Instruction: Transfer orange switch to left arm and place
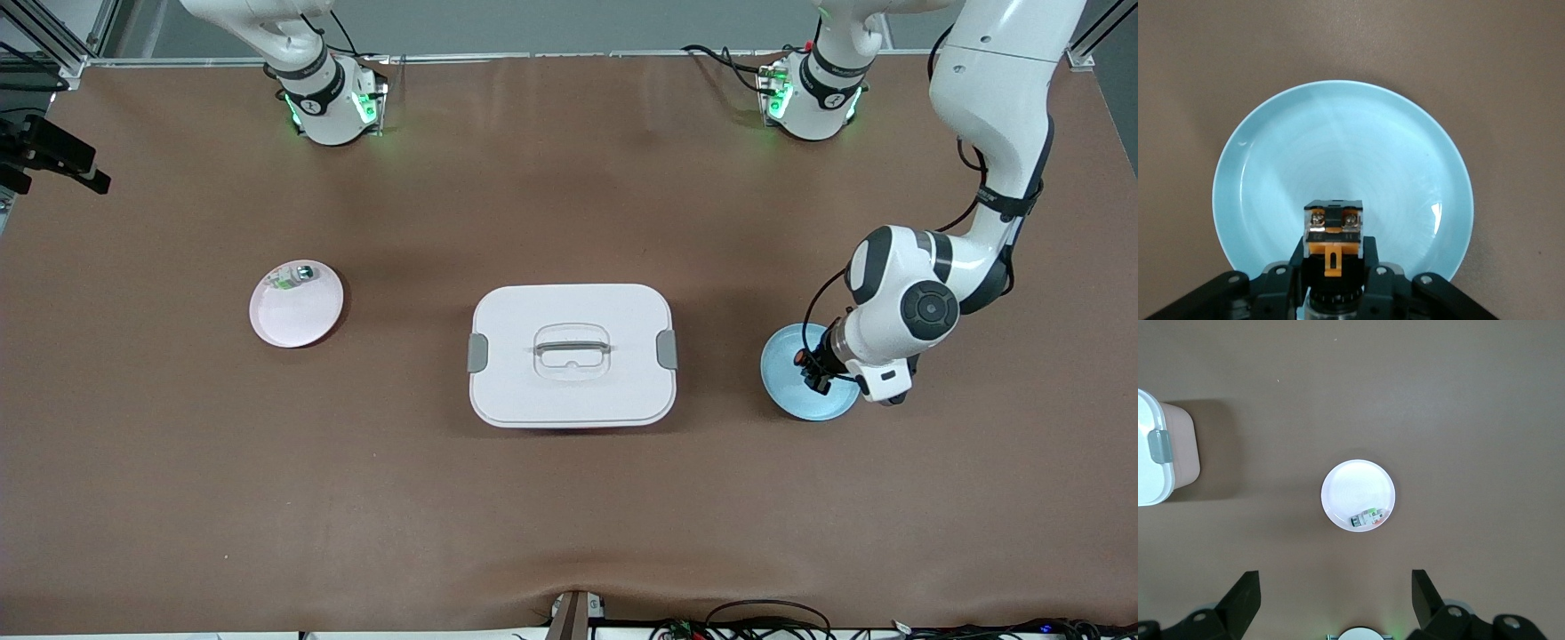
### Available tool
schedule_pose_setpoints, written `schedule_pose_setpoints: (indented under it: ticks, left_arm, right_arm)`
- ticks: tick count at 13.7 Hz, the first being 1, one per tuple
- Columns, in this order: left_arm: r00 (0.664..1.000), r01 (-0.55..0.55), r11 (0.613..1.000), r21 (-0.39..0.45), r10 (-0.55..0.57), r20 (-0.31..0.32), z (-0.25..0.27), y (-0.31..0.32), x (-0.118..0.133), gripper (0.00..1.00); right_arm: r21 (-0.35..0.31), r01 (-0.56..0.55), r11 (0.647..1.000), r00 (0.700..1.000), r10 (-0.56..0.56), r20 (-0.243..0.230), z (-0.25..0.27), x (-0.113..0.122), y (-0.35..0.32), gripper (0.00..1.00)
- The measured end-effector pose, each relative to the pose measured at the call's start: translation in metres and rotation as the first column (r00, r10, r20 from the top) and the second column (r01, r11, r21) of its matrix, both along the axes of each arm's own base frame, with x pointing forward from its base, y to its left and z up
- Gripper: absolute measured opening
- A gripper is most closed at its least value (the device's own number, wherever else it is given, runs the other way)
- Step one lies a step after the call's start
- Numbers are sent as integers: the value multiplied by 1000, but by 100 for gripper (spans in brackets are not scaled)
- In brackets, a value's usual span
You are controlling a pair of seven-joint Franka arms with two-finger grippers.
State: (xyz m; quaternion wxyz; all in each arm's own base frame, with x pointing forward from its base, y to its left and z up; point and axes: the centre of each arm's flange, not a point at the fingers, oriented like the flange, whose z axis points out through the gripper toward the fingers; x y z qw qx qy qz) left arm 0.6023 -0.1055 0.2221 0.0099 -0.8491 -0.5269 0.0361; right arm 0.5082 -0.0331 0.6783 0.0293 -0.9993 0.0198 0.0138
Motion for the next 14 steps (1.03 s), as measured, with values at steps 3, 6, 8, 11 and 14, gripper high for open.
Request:
schedule_pose_setpoints:
  ticks: [3,6,8,11,14]
  left_arm:
    - [1000,-17,1000,4,17,-20,-12,-1,-3,34]
    - [999,-20,999,38,21,-33,-24,0,-5,34]
    - [999,-24,999,49,26,-38,-29,1,-6,34]
    - [999,-23,998,51,25,-42,-32,0,-7,34]
    - [999,-22,998,51,24,-43,-33,0,-7,34]
  right_arm:
    - [-2,3,1000,1000,-3,22,-2,2,-1,100]
    - [-3,4,1000,999,-4,38,-1,4,-1,100]
    - [-4,3,1000,999,-3,47,0,5,-1,100]
    - [-5,3,1000,998,-2,64,3,7,3,100]
    - [-6,30,1000,997,-30,72,5,10,6,100]
